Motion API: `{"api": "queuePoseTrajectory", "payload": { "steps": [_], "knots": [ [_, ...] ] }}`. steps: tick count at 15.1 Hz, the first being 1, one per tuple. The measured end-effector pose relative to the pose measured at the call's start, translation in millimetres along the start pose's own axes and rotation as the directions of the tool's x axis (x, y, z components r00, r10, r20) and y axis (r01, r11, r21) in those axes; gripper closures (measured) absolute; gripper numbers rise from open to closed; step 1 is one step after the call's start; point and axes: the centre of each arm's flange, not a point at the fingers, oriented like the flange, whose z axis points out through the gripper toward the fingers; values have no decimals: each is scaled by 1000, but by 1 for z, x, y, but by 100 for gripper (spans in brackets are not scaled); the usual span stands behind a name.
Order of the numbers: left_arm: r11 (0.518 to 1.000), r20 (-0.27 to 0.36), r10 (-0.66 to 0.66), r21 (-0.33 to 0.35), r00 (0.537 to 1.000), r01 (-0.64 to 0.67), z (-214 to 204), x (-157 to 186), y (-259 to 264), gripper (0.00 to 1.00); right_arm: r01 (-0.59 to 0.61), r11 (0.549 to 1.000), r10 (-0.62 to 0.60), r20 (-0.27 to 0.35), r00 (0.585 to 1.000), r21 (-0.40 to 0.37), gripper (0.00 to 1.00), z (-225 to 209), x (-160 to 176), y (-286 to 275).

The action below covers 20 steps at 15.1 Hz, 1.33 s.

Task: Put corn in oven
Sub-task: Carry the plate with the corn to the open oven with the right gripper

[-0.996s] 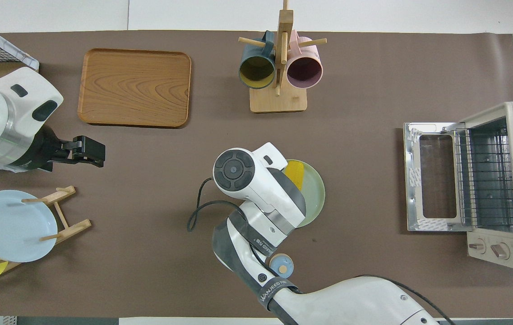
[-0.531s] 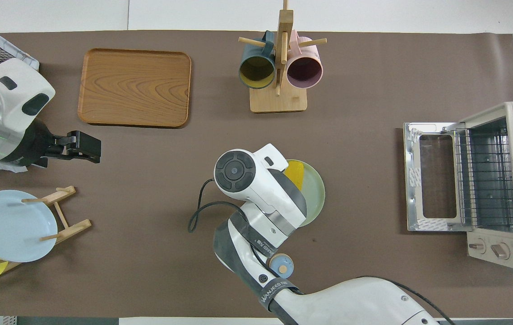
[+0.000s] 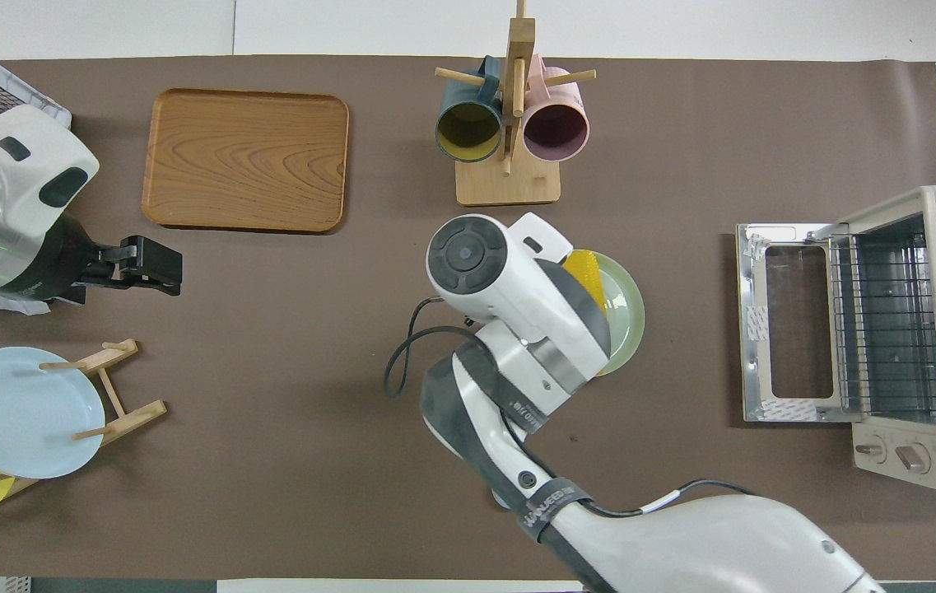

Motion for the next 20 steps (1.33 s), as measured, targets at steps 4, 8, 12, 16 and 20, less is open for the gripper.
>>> {"api": "queuePoseTrajectory", "payload": {
  "steps": [4,8,12,16,20],
  "knots": [
    [1000,3,0,0,1000,0,2,1,0,0,28,1000,-28,59,998,-8,98,-20,-9,89],
    [1000,3,7,1,1000,-7,2,0,4,0,42,998,-36,135,990,-44,98,12,-24,149],
    [1000,3,12,2,1000,-12,2,0,7,0,63,996,-50,175,983,-69,98,32,-24,207],
    [1000,2,16,3,1000,-16,2,-1,9,0,91,995,-83,193,978,-34,98,48,-24,261],
    [1000,2,12,2,1000,-12,2,0,6,0,111,994,-109,174,979,-1,98,75,-28,303]
  ]
}}
